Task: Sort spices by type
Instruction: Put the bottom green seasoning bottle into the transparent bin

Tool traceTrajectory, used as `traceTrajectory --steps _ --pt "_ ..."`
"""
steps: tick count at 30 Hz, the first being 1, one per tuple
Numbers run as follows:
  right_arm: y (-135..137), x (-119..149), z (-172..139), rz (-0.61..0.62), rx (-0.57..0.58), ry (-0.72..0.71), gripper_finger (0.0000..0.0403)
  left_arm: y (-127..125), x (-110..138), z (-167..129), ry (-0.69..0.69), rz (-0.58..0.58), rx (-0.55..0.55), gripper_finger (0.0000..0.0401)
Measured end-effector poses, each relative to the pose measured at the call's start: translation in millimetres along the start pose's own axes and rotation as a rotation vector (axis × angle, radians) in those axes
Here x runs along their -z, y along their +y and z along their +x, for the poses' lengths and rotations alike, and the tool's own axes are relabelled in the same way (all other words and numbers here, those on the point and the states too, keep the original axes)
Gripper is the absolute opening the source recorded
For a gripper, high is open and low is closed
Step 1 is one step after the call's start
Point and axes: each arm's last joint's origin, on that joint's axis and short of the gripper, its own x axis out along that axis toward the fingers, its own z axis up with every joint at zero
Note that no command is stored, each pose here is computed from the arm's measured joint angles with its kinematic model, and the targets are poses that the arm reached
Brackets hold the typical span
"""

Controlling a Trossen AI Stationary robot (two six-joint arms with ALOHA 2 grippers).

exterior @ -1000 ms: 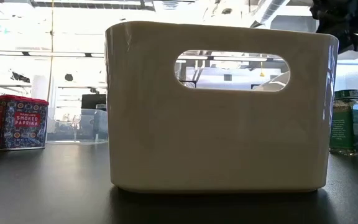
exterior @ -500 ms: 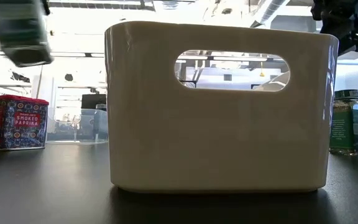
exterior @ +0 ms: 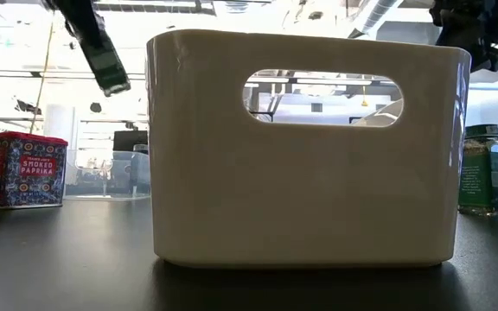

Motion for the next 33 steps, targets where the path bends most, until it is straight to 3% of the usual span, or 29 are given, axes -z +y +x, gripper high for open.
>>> traceTrajectory --steps 6,14,21,29,33 --pt "-1 -1 0 0.084 0.017 -0.021 0.026 46 -3 11 0.118 0.119 -0.072 0.0194" --pt "-6 -5 3 0.165 0.064 -0.044 0.026 95 -9 41 0.272 0.181 -0.06 0.0194" --pt "-8 -7 4 0.174 0.087 -0.051 0.026 119 -12 72 0.4 0.168 -0.008 0.0194" --pt "-10 -9 4 0.097 0.105 -0.053 0.026 139 -15 104 0.474 0.15 0.018 0.0194" --pt "-11 -9 5 0.059 0.111 -0.052 0.026 146 -14 116 0.5 0.203 0.044 0.0194"
